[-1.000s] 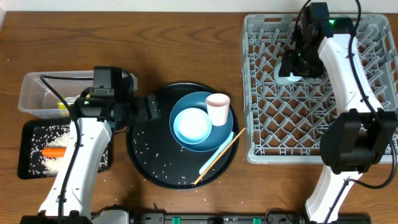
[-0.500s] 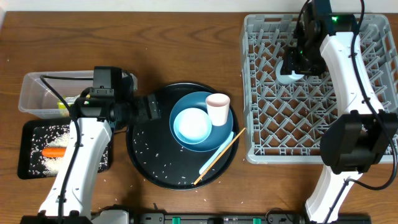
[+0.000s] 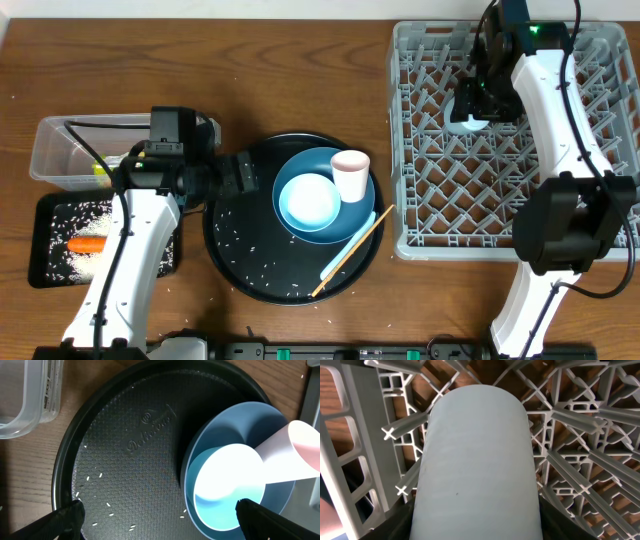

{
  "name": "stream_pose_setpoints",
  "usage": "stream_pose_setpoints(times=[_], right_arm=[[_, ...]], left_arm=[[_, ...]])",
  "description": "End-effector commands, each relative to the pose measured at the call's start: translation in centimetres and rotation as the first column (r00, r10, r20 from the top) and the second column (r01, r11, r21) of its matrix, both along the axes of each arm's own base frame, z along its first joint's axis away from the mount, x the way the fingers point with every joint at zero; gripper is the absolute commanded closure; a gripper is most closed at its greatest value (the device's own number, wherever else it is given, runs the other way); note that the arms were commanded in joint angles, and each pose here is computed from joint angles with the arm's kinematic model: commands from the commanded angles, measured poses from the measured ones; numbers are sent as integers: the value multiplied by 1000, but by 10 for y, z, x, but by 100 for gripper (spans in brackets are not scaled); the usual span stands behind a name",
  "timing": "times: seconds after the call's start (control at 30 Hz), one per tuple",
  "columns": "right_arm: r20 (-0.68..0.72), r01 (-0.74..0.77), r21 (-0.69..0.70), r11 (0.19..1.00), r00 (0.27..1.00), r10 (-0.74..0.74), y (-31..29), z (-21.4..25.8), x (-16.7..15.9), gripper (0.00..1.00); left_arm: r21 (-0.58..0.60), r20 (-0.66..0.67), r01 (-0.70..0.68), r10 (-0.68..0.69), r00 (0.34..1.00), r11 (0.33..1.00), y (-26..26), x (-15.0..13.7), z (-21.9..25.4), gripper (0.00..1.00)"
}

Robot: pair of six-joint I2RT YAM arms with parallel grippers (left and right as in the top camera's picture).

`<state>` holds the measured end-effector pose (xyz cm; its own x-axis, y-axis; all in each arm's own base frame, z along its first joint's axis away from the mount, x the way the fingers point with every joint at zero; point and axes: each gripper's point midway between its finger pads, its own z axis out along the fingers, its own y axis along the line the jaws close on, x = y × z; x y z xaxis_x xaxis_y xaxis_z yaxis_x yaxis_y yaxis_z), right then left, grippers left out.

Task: Sort waste into correct bins and load items into the dishwasher rack
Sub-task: 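Lower the cup upside down into the rack slots with the right gripper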

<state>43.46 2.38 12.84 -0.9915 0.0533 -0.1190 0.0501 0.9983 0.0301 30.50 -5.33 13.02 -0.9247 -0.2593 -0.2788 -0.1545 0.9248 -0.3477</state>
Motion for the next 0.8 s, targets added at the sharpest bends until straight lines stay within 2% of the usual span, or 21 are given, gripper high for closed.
stream_pose_setpoints(times=[0.0, 0.43, 0.77], right_arm=[[-33, -41, 31, 999, 999, 42, 9, -25, 7, 99], [89, -44, 32, 999, 995, 41, 9, 30, 12, 99], [-13, -40, 38, 998, 999, 41, 9, 29, -15, 99]], left_arm=[[16, -2, 0, 0, 1000, 1000, 3, 0, -1, 2], [16, -2, 0, 0, 1000, 1000, 3, 0, -1, 2], [16, -2, 0, 0, 1000, 1000, 3, 0, -1, 2]])
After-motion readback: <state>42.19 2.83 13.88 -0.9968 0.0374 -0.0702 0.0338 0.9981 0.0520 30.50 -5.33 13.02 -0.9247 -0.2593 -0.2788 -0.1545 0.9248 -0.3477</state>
